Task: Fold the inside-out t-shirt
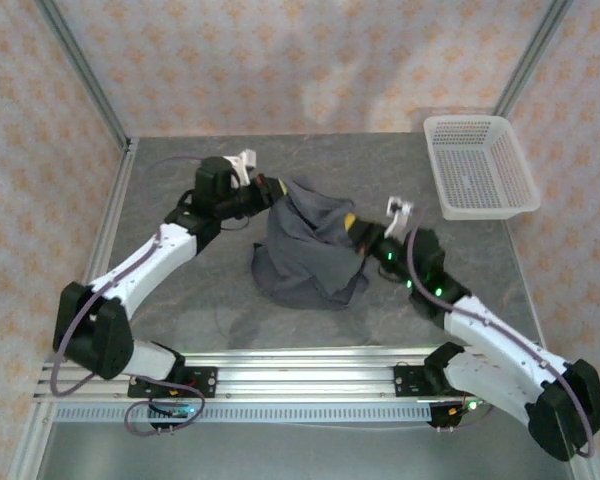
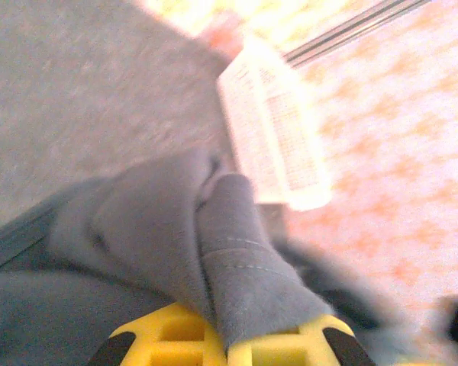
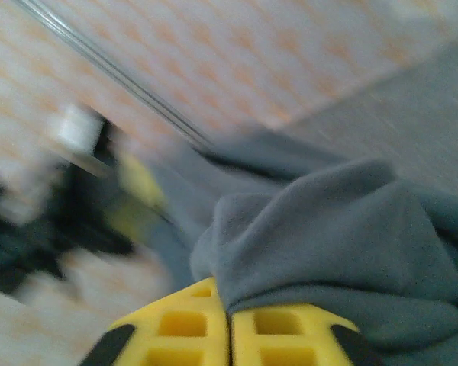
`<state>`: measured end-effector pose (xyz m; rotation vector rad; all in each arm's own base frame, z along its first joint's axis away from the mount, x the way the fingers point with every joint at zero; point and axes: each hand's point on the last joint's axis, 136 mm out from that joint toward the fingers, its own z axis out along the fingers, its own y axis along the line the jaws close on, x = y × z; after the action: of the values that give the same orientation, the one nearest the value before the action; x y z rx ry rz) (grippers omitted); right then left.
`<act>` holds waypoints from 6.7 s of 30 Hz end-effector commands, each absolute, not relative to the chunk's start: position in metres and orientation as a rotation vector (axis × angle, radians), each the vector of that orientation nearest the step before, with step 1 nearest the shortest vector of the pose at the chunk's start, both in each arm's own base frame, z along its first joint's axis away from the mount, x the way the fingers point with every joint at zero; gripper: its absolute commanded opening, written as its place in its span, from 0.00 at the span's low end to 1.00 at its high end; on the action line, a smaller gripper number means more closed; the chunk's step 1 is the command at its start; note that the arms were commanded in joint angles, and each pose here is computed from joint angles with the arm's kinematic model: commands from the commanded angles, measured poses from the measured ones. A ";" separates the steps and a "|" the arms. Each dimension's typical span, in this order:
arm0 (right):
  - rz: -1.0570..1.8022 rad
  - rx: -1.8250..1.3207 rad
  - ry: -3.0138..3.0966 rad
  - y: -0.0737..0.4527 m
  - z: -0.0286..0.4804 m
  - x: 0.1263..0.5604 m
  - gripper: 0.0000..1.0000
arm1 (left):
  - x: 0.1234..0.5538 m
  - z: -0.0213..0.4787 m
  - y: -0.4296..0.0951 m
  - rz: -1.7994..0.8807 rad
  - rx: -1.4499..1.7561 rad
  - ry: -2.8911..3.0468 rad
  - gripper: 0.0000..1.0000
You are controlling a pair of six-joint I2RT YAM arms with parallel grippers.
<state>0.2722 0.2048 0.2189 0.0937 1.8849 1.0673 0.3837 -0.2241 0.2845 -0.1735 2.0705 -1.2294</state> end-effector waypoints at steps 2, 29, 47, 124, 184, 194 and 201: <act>0.856 0.048 2.023 0.186 0.142 0.256 0.28 | 0.368 0.339 -0.238 -1.331 -0.030 1.961 0.00; 1.148 -0.724 1.826 0.304 0.311 0.282 0.00 | 0.367 0.199 -0.126 -0.205 -0.067 2.430 0.00; 1.238 -0.345 1.921 0.279 0.317 0.313 0.00 | 0.313 0.260 -0.146 -0.581 0.139 2.192 0.87; 0.589 0.305 2.519 0.188 0.137 0.335 0.62 | 0.360 0.123 -0.292 -0.690 0.160 2.644 0.00; 0.475 -1.108 2.131 0.339 0.131 0.341 0.00 | 0.286 0.155 -0.173 -0.559 -0.024 2.559 0.65; 0.995 -0.930 2.202 0.340 0.218 0.268 0.00 | 0.311 0.126 -0.183 -0.504 -0.014 2.573 0.94; 1.178 -0.893 2.236 0.344 0.250 0.248 0.00 | 0.334 0.160 -0.213 -0.618 0.208 2.396 0.65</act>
<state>0.2598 0.3395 0.2201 -0.9265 2.2388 1.0480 0.3150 -0.1921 0.1229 0.0688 2.5650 -0.5433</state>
